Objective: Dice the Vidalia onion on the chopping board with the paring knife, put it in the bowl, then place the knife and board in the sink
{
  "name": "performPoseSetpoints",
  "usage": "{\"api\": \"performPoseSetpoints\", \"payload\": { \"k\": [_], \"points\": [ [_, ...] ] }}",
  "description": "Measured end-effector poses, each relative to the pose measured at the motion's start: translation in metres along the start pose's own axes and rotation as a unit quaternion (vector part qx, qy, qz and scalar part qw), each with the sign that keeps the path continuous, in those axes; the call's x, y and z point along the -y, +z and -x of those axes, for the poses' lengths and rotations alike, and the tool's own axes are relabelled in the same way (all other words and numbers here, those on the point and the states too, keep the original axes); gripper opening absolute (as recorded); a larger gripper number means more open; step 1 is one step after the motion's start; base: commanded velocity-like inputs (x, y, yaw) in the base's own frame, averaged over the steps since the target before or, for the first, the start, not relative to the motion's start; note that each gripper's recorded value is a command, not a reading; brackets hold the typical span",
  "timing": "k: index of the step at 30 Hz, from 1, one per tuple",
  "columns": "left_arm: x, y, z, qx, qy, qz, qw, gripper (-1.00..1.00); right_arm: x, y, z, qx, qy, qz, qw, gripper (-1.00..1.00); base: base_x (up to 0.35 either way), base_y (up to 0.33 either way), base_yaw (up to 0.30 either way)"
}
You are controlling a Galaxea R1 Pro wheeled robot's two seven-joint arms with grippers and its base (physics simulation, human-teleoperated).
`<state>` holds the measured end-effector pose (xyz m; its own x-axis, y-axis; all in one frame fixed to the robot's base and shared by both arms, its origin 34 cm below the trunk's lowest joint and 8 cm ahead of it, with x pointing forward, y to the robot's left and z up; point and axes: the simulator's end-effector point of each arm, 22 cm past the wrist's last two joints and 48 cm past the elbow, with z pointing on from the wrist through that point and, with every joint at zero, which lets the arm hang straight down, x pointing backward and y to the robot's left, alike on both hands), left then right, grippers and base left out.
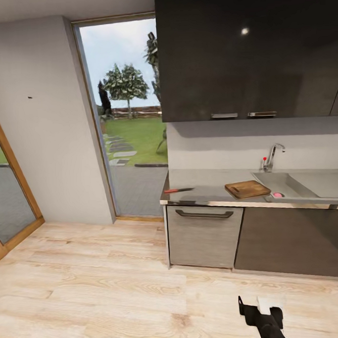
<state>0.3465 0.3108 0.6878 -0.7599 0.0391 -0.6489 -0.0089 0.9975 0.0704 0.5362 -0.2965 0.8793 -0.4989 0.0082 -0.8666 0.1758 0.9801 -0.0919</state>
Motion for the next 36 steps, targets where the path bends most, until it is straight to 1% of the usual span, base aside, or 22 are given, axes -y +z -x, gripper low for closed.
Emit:
{"api": "performPoseSetpoints", "payload": {
  "k": [4,8,10,16,18,20,21,26,29,36],
  "points": [
    [0.000,0.000,0.000,0.000,0.000,0.000,1.0000,1.00,-0.001,-0.003,0.027,0.006,0.002,0.000,1.0000,1.00,0.000,0.000,0.000],
    [0.000,0.000,0.000,0.000,-0.001,0.000,1.0000,1.00,0.004,-0.005,0.074,0.026,0.007,-0.013,0.9996,1.00,0.000,0.000,0.000],
    [0.000,0.000,0.000,0.000,-0.001,0.000,1.0000,1.00,0.006,-0.004,0.092,0.032,0.009,-0.018,0.9993,1.00,0.000,0.000,0.000],
    [0.000,0.000,-0.001,-0.001,-0.002,0.001,1.0000,1.00,0.002,0.015,0.184,0.052,0.015,-0.021,0.9983,1.00,0.000,0.000,0.000],
    [0.000,-0.001,-0.005,-0.005,-0.002,0.001,1.0000,1.00,0.001,0.020,0.218,0.055,0.015,-0.022,0.9981,1.00,0.000,0.000,0.000],
    [0.000,-0.001,-0.006,-0.007,-0.003,0.001,1.0000,1.00,0.001,0.022,0.235,0.056,0.016,-0.024,0.9980,1.00,0.000,0.000,0.000],
    [0.000,-0.001,-0.007,-0.007,-0.003,0.001,1.0000,1.00,0.001,0.023,0.251,0.059,0.017,-0.027,0.9978,1.00,0.000,0.000,0.000],
    [0.000,-0.002,-0.008,-0.008,-0.003,0.001,1.0000,1.00,0.004,0.023,0.285,0.070,0.022,-0.037,0.9966,1.00,0.001,0.000,0.000],
    [0.001,-0.002,-0.008,-0.008,-0.003,0.001,1.0000,1.00,0.000,0.021,0.303,0.074,0.029,-0.041,0.9960,1.00,0.103,0.075,0.000],
    [0.001,-0.002,-0.008,-0.009,-0.003,0.000,1.0000,1.00,0.001,0.021,0.311,0.074,0.031,-0.048,0.9956,1.00,0.206,0.167,0.000]
  ]
}}
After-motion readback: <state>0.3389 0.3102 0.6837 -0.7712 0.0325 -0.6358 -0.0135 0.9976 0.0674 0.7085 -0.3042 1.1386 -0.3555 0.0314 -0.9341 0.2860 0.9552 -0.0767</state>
